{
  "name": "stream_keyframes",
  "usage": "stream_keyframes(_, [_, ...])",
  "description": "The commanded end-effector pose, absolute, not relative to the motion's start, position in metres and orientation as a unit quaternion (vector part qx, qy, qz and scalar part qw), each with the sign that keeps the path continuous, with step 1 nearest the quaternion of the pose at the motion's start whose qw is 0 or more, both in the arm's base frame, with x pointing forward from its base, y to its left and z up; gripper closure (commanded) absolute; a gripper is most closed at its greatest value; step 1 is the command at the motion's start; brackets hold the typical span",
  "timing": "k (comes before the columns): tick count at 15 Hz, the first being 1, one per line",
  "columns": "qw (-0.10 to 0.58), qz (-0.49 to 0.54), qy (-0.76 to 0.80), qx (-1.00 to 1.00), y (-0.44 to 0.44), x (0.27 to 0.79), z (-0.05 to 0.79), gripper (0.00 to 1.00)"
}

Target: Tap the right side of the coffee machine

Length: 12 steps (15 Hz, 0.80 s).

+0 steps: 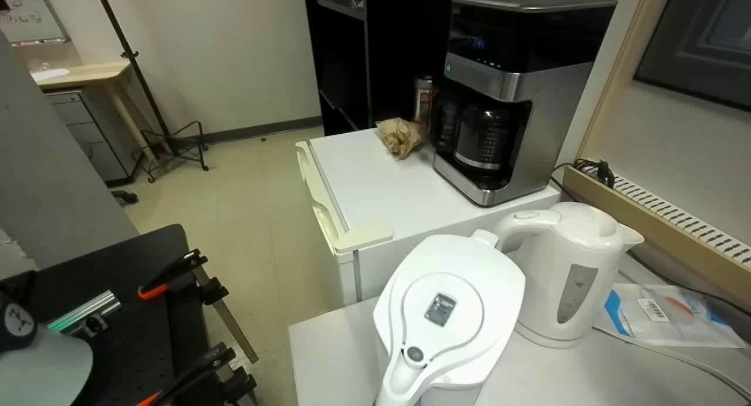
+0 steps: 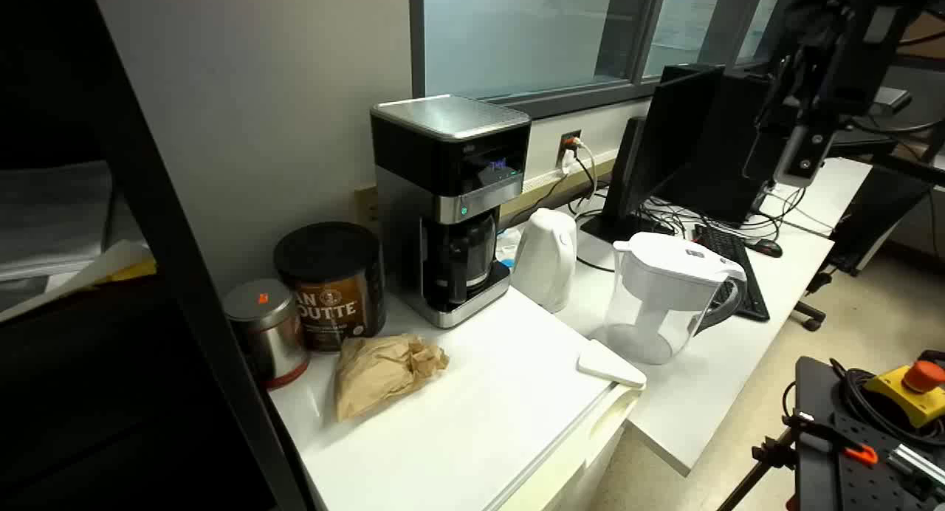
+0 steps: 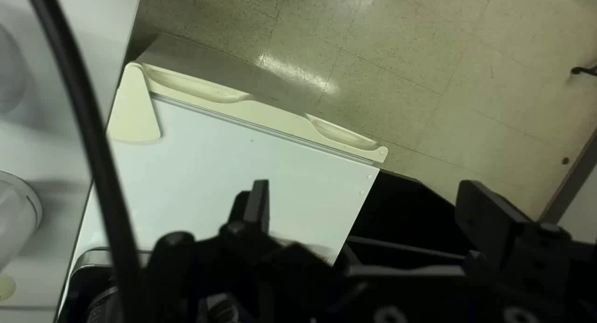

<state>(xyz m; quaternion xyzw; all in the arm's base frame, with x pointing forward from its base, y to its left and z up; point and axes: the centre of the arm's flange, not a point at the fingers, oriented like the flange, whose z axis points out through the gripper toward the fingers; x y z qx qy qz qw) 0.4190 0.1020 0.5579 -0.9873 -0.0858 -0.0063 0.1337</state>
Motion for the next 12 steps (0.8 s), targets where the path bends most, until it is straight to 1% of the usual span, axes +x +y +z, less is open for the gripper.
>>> stream_keyframes(1, [0.134, -0.006, -0.086, -0.987, 0.102, 0.419, 0.558, 0.00])
stream_keyframes(7, [0.134, -0.007, -0.086, -0.987, 0.102, 0.419, 0.558, 0.00])
stream_keyframes(8, [0.126, -0.010, -0.089, -0.988, 0.102, 0.422, 0.555, 0.00])
stream_keyframes(12, [0.048, -0.041, -0.101, -0.993, 0.099, 0.439, 0.535, 0.00])
